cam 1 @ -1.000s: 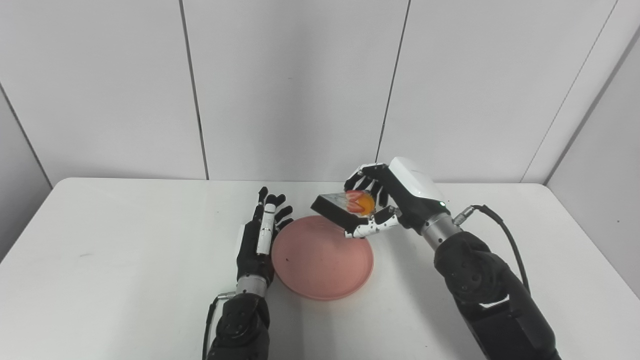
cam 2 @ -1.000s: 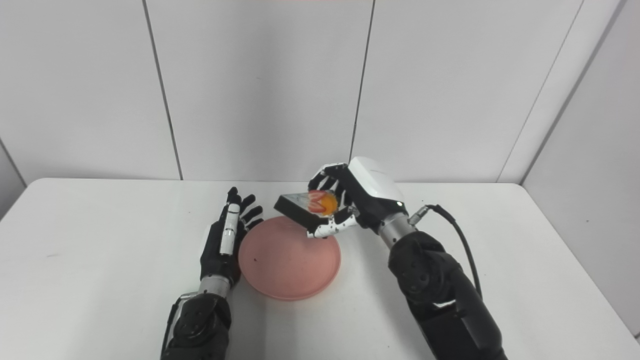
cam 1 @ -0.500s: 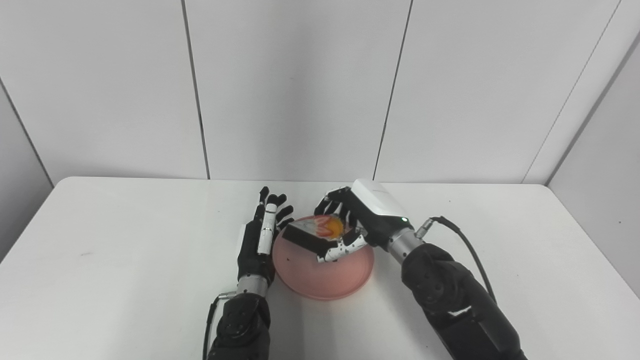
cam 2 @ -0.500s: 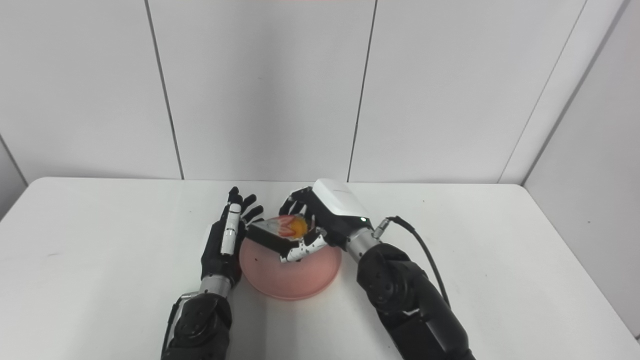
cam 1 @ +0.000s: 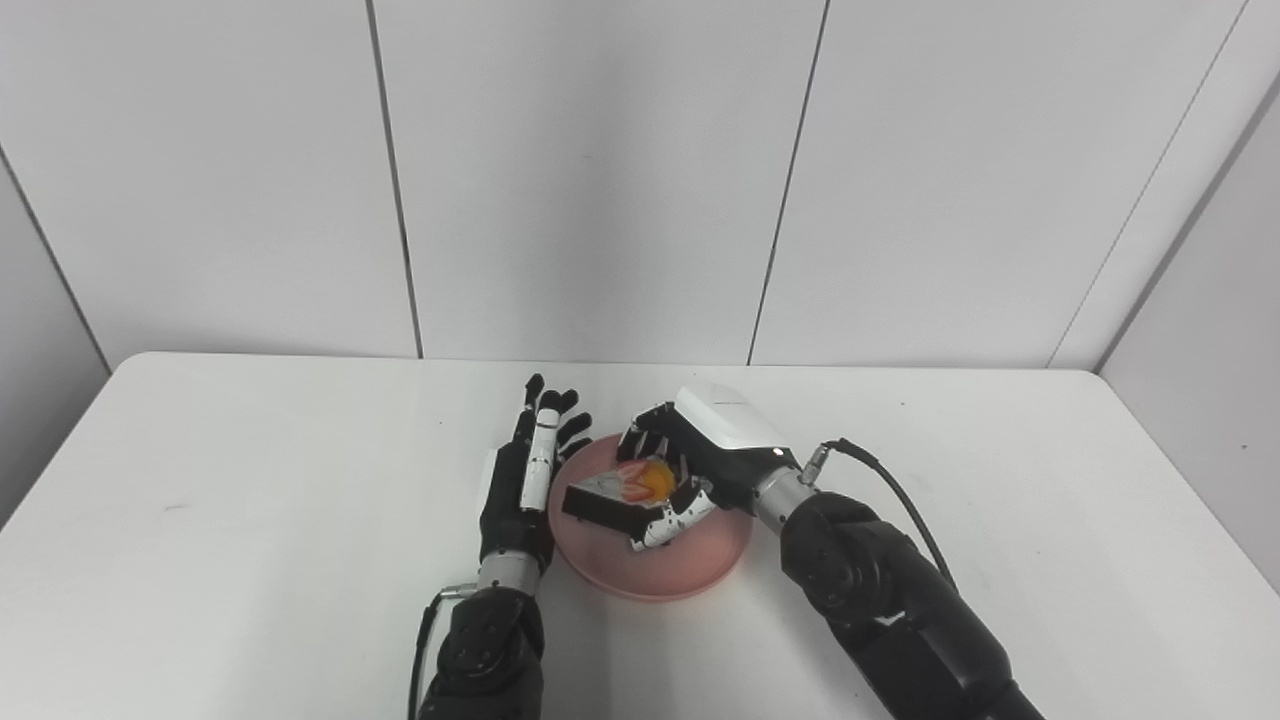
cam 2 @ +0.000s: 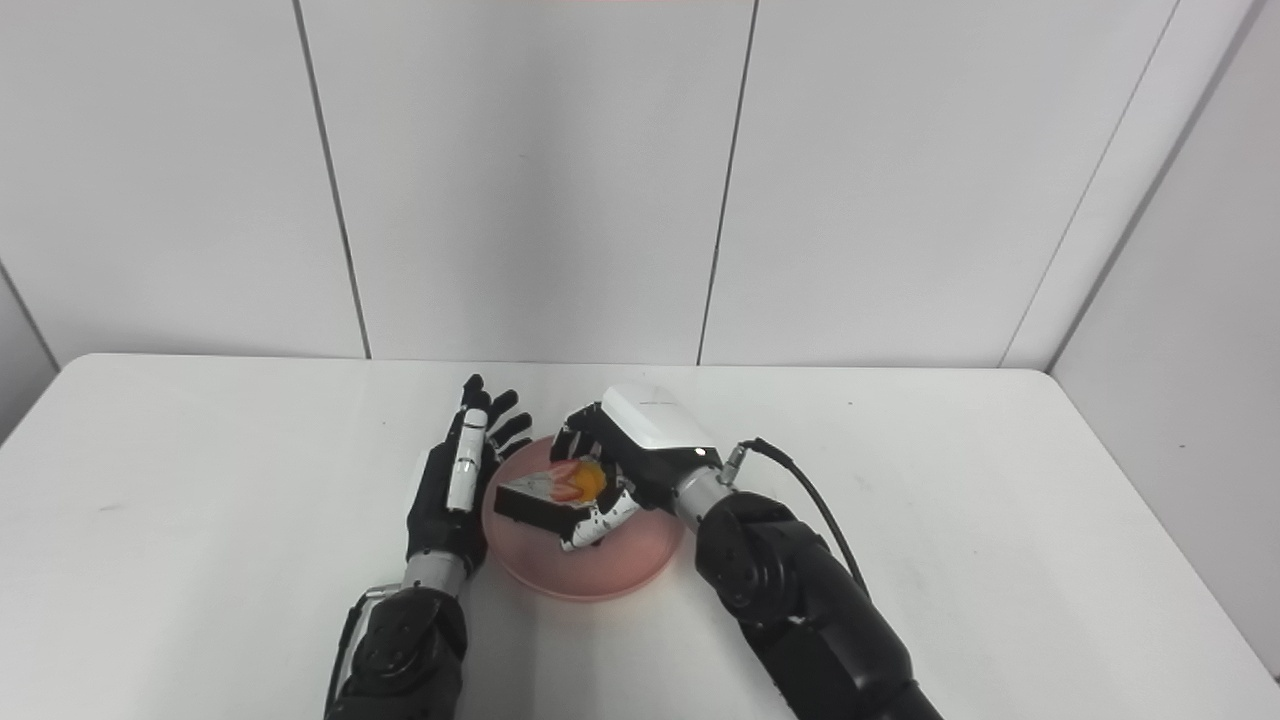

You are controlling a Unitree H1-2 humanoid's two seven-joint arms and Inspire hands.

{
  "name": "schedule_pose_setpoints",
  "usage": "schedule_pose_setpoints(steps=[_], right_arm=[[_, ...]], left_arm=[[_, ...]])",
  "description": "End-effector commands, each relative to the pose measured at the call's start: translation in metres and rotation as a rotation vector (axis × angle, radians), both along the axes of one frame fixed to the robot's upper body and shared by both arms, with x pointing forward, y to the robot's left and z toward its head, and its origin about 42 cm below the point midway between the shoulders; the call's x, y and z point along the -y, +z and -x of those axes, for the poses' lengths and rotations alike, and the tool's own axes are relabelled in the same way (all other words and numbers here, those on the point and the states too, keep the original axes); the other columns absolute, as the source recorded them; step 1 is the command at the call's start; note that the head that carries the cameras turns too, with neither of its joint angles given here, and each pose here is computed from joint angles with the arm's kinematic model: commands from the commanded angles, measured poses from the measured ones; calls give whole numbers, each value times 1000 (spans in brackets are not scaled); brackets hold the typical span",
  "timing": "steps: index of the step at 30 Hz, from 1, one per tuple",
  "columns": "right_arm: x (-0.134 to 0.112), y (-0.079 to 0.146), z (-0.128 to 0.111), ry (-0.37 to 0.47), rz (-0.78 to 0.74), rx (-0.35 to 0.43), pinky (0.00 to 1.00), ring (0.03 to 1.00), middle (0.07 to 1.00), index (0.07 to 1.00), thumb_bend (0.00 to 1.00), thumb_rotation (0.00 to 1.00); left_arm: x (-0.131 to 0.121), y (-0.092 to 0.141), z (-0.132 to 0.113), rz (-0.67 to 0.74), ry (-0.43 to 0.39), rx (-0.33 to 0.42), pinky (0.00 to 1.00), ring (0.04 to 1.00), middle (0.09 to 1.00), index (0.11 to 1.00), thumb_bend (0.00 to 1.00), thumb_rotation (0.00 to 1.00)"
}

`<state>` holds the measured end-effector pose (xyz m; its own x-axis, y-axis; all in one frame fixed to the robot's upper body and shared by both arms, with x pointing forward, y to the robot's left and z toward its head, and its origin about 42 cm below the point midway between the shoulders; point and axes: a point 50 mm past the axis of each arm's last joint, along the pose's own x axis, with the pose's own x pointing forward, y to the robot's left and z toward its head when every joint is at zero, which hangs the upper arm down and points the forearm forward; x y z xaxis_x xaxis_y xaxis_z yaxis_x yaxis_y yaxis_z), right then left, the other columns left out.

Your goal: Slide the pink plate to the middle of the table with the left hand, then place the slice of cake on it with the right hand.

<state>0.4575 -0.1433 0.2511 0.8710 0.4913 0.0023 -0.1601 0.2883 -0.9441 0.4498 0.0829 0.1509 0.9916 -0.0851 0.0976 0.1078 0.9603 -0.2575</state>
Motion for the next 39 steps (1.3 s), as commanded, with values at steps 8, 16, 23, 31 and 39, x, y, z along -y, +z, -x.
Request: schedule_pose_setpoints(steps=[8, 16, 23, 31, 39], right_arm=[[-9, 22, -4, 30, 17, 135, 319, 403, 505, 510, 517, 0], [-7, 17, -4, 20, 55, 149, 339, 417, 515, 496, 519, 0], [-2, 15, -3, 0, 95, 149, 371, 472, 523, 492, 529, 53], [0, 12, 0, -7, 139, 138, 540, 632, 681, 494, 524, 147], [4, 13, 4, -1, 132, 141, 647, 734, 752, 664, 997, 440]], left_arm=[[-2, -29, 15, -5, 12, -136, 771, 828, 890, 1000, 585, 893], [-4, -30, 14, 2, 13, -141, 770, 832, 893, 1000, 582, 883], [-5, -28, 15, 6, 15, -139, 775, 832, 895, 1000, 574, 889], [-7, -28, 16, 8, 14, -140, 783, 834, 900, 1000, 576, 889], [-9, -28, 17, 7, 10, -144, 785, 840, 904, 1000, 572, 884]])
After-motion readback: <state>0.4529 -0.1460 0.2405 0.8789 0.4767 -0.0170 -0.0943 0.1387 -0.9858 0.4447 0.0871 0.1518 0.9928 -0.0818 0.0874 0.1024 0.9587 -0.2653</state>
